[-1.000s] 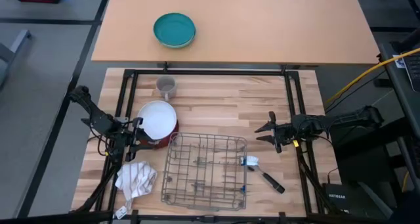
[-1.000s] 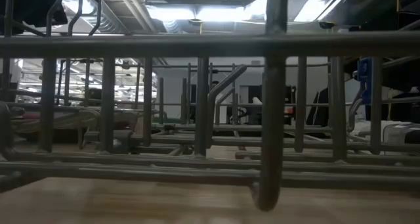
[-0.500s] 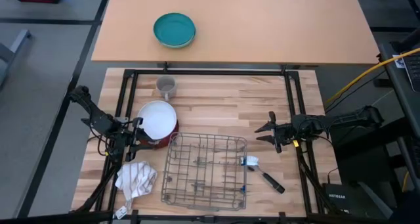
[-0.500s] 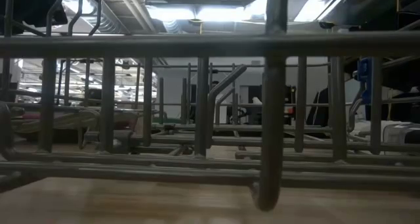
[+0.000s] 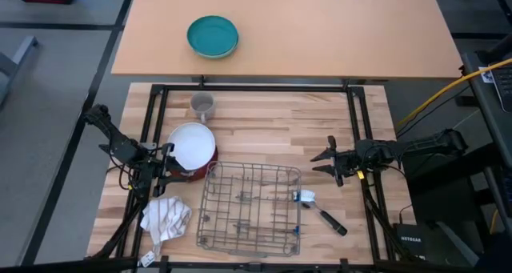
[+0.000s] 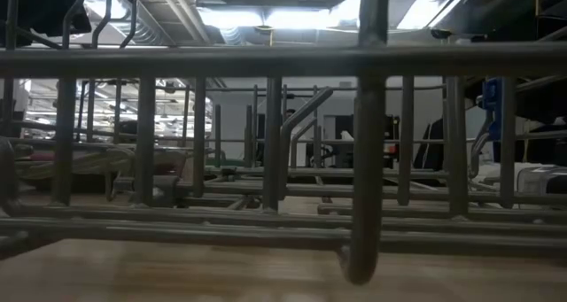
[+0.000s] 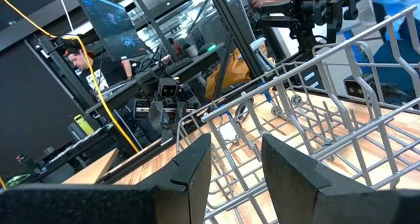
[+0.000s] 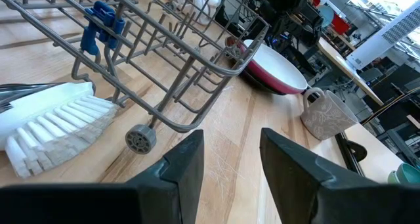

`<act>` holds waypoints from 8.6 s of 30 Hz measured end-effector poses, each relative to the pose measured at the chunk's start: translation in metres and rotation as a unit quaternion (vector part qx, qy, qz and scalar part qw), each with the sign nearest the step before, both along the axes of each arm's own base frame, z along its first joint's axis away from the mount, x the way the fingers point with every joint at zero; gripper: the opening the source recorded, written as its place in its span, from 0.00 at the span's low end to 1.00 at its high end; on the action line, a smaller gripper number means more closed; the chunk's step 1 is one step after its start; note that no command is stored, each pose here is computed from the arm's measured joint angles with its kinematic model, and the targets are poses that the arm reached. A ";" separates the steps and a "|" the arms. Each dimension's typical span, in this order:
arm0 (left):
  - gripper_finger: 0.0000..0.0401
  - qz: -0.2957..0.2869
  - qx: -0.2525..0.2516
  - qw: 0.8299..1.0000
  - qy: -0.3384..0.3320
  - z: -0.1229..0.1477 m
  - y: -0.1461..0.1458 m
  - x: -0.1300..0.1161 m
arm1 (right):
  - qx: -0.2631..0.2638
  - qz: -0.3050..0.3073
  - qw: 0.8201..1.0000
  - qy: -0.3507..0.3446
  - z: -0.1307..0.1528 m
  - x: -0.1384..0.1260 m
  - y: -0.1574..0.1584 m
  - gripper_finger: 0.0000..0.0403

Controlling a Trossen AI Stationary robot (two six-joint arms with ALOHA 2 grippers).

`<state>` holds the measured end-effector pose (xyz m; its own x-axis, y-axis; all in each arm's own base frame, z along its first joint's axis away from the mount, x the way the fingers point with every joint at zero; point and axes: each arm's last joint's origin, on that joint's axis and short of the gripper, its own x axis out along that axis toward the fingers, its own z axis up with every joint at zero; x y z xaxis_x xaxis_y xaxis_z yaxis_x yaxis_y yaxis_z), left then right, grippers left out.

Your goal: Sort dishes

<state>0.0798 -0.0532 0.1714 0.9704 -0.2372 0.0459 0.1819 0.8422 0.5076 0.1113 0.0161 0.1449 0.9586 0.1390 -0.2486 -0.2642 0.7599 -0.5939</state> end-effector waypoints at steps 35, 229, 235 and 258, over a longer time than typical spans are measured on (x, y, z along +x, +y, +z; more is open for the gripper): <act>0.31 0.170 -0.336 0.924 -0.061 0.023 0.015 -0.003 | -0.047 -0.017 0.999 -0.010 0.001 0.000 -0.002 0.38; 0.00 0.038 -0.660 0.749 -0.036 0.140 -0.055 0.126 | 0.129 -0.021 0.959 -0.253 0.052 -0.001 -0.001 0.38; 0.00 0.015 -0.712 0.701 -0.040 0.120 -0.082 0.142 | 0.129 -0.021 0.959 -0.253 0.052 -0.001 -0.001 0.38; 0.00 0.093 -0.764 0.636 -0.052 0.099 -0.188 0.175 | 0.117 -0.051 0.958 -0.257 0.052 -0.001 -0.003 0.38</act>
<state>0.2544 -0.2416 0.2705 0.9482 0.2797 0.1503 0.0388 0.3677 -0.9291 0.1106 0.0129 0.1967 0.9578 0.0324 0.2854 0.0999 0.8940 -0.4368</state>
